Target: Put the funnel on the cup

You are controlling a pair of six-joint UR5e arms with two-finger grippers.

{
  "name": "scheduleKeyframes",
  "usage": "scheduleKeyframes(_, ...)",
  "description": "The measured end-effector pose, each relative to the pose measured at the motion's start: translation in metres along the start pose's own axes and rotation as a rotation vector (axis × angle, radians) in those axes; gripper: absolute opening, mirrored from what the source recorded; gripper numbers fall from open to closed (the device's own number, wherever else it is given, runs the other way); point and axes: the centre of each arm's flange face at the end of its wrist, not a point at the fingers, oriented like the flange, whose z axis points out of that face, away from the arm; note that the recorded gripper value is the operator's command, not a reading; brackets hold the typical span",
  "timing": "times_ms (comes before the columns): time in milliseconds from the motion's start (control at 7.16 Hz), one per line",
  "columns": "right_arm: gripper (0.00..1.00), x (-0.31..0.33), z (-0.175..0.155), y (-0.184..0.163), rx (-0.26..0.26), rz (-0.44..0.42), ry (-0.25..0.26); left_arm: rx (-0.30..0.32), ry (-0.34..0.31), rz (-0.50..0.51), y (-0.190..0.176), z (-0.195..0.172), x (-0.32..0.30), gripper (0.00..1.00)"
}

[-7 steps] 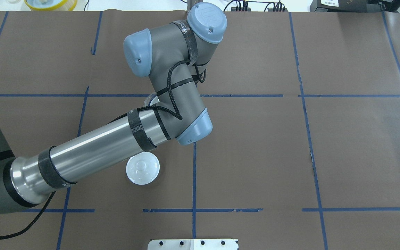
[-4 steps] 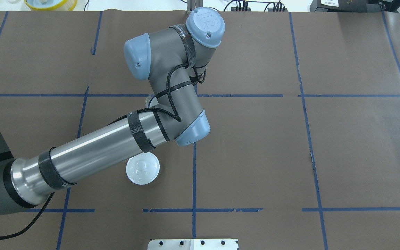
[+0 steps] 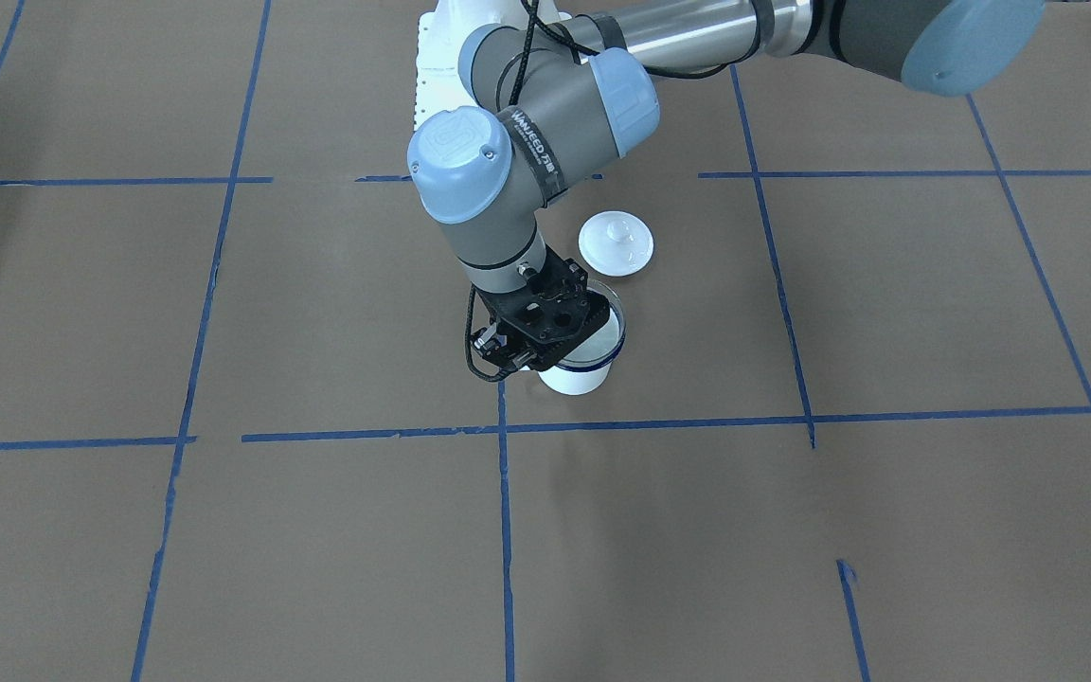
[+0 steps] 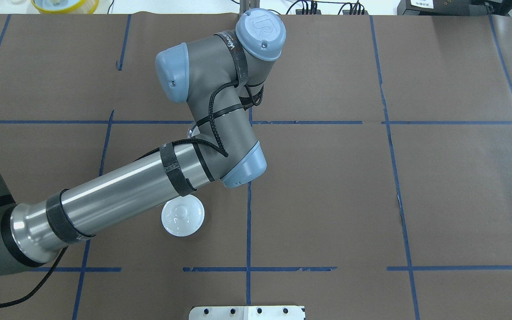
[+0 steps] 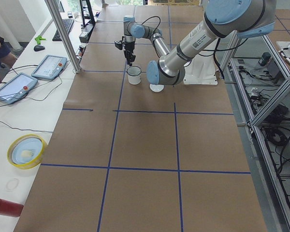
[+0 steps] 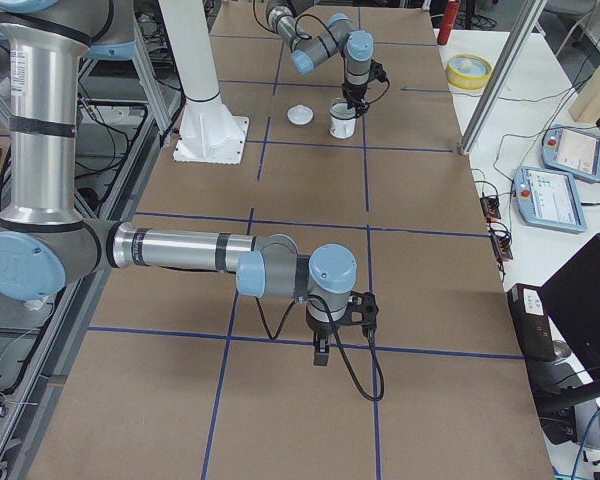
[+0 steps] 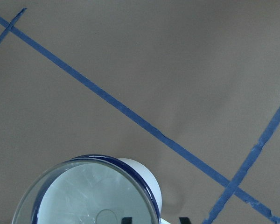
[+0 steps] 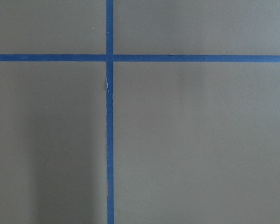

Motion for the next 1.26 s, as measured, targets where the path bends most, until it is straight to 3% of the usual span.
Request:
scheduleKeyframes(279, 1.0, 0.0, 0.0, 0.0, 0.0, 0.0, 0.0, 0.023, 0.066, 0.139, -0.025, -0.029, -0.049, 1.0)
scheduleKeyframes(419, 1.0, 0.0, 0.0, 0.0, 0.0, 0.0, 0.0, 0.054, 0.101, 0.25, -0.059, -0.043, -0.095, 1.0)
scheduleKeyframes(699, 1.0, 0.0, 0.0, 0.0, 0.0, 0.0, 0.0, 0.129, 0.102, 0.52, -0.17, -0.06, -0.196, 1.0)
scheduleKeyframes(838, 1.0, 0.0, 0.0, 0.0, 0.0, 0.0, 0.0, 0.131, 0.082, 0.665, -0.242, -0.049, -0.262, 1.0)
scheduleKeyframes(1118, 1.0, 0.0, 0.0, 0.0, 0.0, 0.0, 0.0, 0.154, 0.09, 0.896, -0.377, 0.009, -0.446, 1.0)
scheduleKeyframes(1257, 1.0, 0.0, 0.0, 0.0, 0.0, 0.0, 0.0, 0.15, 0.093, 0.936, -0.421, 0.036, -0.537, 1.0)
